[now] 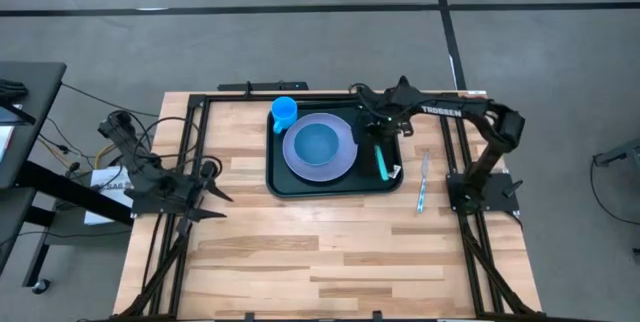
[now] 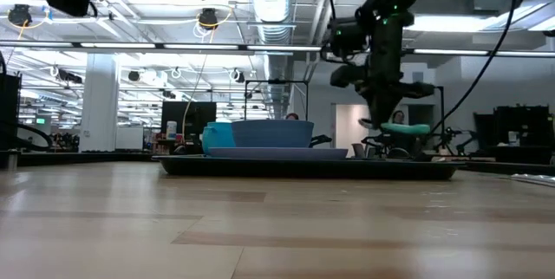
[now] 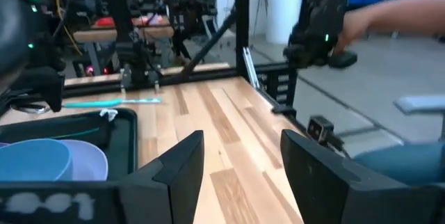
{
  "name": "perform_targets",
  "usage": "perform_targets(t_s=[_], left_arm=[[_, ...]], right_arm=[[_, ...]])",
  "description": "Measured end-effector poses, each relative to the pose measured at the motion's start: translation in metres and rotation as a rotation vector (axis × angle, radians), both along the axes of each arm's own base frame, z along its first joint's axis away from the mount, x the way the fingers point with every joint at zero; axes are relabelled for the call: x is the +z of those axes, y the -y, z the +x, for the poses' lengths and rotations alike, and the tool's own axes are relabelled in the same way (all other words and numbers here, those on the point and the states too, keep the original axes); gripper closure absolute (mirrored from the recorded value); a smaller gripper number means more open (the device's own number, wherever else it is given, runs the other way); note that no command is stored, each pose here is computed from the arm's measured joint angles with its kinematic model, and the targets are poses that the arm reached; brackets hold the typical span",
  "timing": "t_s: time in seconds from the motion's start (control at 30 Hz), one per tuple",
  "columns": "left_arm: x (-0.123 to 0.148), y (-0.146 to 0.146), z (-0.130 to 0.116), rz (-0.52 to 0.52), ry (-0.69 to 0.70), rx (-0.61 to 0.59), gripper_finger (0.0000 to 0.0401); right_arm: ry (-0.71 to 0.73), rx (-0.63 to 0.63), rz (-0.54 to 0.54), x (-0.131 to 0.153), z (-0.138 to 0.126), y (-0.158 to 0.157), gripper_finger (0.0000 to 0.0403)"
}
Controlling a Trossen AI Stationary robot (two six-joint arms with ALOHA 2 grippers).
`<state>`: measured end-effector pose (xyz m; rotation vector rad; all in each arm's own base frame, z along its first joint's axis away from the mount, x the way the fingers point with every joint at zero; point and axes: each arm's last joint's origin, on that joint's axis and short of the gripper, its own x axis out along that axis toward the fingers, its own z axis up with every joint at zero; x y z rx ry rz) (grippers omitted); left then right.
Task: Set up tray
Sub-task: Put the blue spoon to the left of the purple fork on the black table napkin
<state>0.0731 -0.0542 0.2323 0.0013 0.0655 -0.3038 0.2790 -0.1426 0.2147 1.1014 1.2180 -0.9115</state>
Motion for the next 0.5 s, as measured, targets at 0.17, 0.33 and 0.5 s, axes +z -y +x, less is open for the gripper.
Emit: perform_targets(t_s=[0.17, 0.33, 0.5], left_arm=[[-0.006, -0.007, -0.006, -0.041, 0.048, 0.028, 0.0221], [-0.007, -0.012, -0.011, -0.049, 0.056, 0.025, 0.0221], [-0.008, -0.012, -0.011, -0.051, 0.053, 0.022, 0.0221]], right_arm=[[0.039, -0.011, -0.015, -0.014, 0.005, 0.021, 0.0392], [0.039, -0.003, -0.004, -0.023, 0.013, 0.037, 0.0386], [0.048, 0.022, -0.009, -0.025, 0.026, 0.047, 0.0392]])
